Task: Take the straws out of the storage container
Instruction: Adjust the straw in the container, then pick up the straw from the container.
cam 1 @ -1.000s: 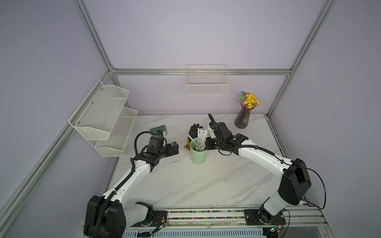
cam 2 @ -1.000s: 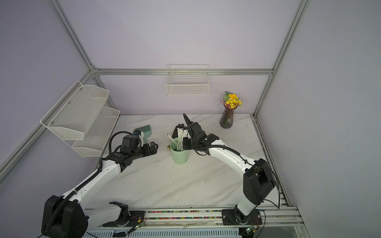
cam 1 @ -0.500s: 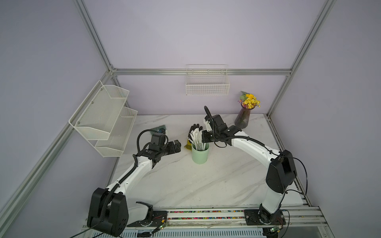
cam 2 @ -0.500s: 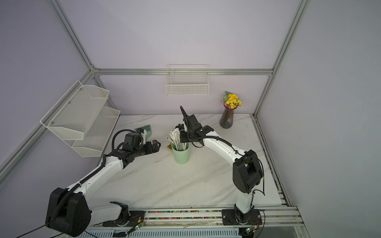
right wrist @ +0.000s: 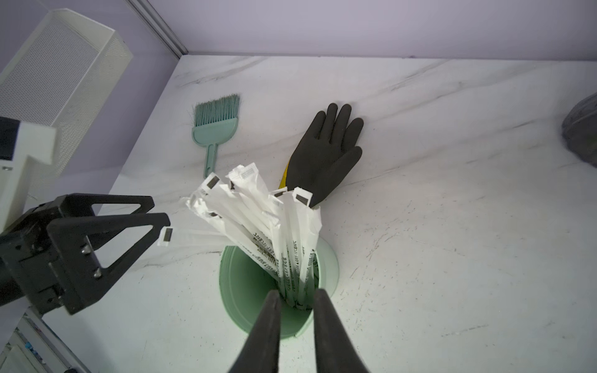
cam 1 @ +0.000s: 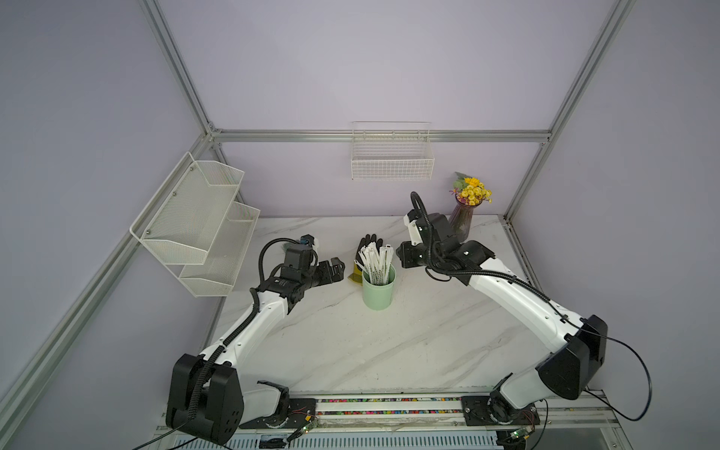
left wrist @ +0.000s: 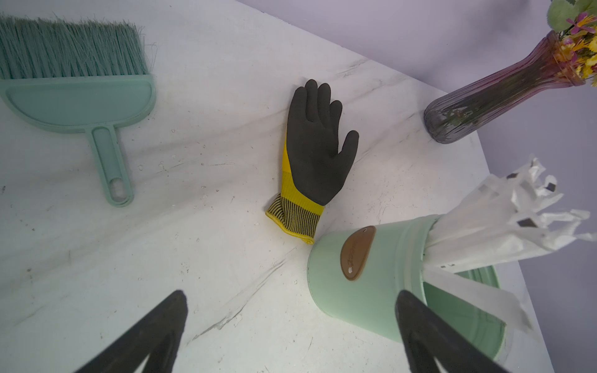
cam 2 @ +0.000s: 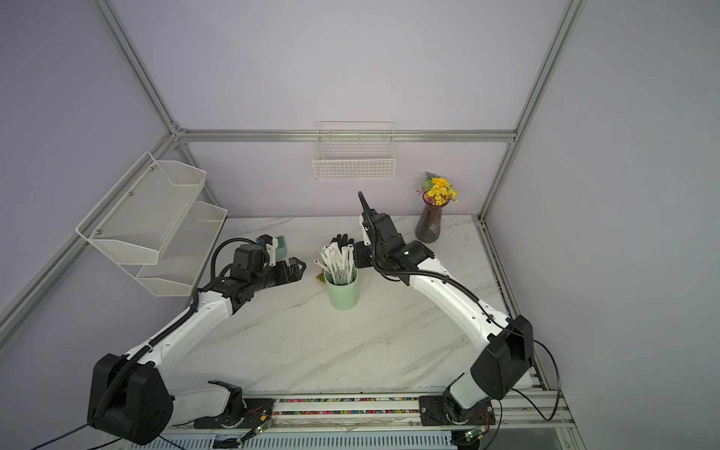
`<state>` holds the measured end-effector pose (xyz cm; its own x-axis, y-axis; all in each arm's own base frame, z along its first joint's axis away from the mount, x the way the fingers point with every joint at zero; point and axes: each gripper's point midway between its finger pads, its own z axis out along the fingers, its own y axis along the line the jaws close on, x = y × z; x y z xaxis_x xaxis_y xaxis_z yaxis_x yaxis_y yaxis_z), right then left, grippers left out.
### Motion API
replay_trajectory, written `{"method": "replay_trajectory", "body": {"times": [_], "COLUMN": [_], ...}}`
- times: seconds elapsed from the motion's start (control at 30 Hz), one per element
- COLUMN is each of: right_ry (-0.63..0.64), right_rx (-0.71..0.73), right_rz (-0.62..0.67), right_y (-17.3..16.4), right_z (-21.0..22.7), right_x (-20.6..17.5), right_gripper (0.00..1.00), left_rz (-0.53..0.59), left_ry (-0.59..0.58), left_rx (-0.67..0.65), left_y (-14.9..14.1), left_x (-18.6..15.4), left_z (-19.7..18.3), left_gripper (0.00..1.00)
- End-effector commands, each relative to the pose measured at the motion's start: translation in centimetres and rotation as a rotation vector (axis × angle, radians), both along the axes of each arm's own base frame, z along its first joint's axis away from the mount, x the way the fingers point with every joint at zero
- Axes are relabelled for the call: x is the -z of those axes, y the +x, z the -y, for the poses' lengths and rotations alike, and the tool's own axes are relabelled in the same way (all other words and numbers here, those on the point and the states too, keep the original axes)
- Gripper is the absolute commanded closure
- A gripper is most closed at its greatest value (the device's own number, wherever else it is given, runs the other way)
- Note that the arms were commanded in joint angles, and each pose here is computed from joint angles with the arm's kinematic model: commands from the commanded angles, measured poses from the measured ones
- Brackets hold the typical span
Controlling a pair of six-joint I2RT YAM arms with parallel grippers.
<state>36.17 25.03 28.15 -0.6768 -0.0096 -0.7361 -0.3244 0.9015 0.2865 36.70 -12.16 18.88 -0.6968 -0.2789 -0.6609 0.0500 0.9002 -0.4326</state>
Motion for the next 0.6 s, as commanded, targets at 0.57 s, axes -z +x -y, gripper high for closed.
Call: {"method": "replay_trajectory", "body": {"times": [0.57], "right_ry": [-0.024], "right_rx": [-0.023], "right_rz": [-0.079], "right_y": [0.9], "right_z": [-1.1], "right_x": [7.4], "right_gripper": [0.73], "left_rz": [0.206], "left_ry": [0.033], "left_rx": [0.073], "left_y": [-1.6], "left_x": [-4.3], "left_z": [0.2], "left_gripper": [0.0]}}
